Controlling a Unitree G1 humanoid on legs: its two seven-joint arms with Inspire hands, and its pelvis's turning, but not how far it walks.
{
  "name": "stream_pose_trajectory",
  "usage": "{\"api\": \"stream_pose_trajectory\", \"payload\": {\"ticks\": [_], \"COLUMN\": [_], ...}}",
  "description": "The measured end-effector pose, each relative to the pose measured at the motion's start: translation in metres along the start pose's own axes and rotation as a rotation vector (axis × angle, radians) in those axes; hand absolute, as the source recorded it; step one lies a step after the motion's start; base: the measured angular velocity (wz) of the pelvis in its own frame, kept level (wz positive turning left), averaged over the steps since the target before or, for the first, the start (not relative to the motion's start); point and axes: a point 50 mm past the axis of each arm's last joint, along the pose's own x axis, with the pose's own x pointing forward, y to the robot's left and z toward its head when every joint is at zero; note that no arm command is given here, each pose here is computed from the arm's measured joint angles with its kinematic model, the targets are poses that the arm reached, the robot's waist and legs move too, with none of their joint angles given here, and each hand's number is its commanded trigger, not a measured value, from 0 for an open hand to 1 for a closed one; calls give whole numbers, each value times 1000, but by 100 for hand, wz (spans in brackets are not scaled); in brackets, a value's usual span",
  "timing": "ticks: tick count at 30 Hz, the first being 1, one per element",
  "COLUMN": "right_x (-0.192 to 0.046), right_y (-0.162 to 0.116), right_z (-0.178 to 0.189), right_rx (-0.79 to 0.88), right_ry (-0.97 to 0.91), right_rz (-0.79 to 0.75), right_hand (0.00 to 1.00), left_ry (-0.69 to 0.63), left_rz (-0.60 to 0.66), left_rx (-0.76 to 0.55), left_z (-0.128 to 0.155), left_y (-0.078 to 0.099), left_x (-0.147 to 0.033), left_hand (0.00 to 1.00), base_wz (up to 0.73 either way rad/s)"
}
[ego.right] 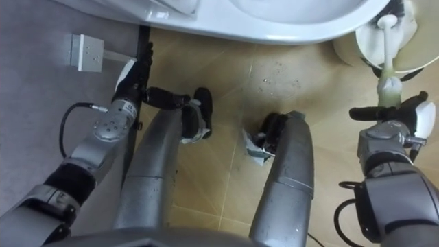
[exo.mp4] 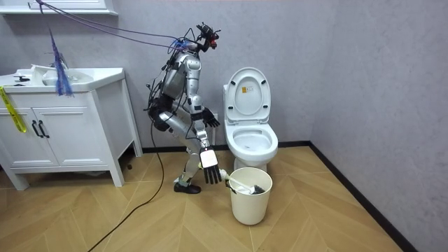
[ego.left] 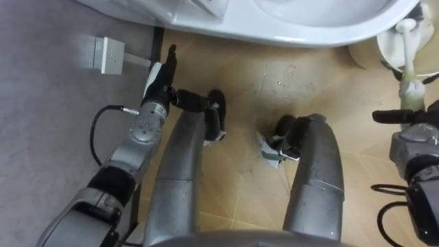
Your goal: Brush toilet
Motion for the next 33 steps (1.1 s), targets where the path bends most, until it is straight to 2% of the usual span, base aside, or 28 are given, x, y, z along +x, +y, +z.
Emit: {"api": "stream_pose_trajectory", "payload": {"ticks": [6, 23, 33], "right_x": [0, 0, -10], "right_y": [3, 2, 6], "right_z": [0, -9, -55], "right_rx": [42, 60, 83], "right_ry": [18, 51, 196], "right_rz": [56, 82, 139], "right_hand": [100, 100, 100], "left_ry": [4, 9, 88], "left_rz": [0, -8, -14], "left_rx": [-2, -14, -24], "left_z": [-1, -7, -33], "left_y": [0, -4, -7], "left_x": [-1, -8, -23], "left_hand": [0, 0, 0], "base_wz": [1, 0, -4]}}
